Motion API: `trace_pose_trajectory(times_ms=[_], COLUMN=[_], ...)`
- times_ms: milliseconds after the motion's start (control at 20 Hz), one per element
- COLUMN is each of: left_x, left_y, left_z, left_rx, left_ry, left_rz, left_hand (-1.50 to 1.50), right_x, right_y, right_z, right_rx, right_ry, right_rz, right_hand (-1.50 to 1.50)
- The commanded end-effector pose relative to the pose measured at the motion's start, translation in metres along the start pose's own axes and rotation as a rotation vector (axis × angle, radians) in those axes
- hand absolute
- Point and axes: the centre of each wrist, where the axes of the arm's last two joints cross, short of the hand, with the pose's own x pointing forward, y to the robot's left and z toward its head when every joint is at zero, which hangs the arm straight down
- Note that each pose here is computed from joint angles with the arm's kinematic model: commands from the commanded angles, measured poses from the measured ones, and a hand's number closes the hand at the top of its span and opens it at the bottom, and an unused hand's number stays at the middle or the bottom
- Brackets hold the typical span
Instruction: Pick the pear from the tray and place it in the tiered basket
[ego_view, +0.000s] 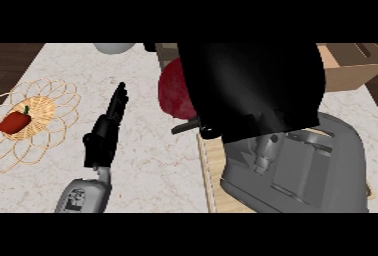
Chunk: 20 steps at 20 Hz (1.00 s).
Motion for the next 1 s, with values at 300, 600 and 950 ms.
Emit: trace_pose_trajectory(times_ms=[300,600,950], left_x=[0.004,0.004,0.009], left_y=[-0.002,0.002,-0.006], left_z=[0.003,0.002,0.004], left_rx=[-0.032,0.001,0.021], left_ry=[-0.021,-0.022,-0.026], left_rz=[0.01,0.006,-0.001], left_hand=[0.0,0.0,0.0], right_x=[0.023,0.065,0.074], right_y=[-0.102,-0.125,-0.111], right_z=[-0.04,-0.057,-0.093], right_rx=[0.046,0.032,0.049], right_ry=[0.19,0.223,0.254], right_rz=[-0.237,-0.225,-0.129], right_hand=[1.5,1.5,1.5])
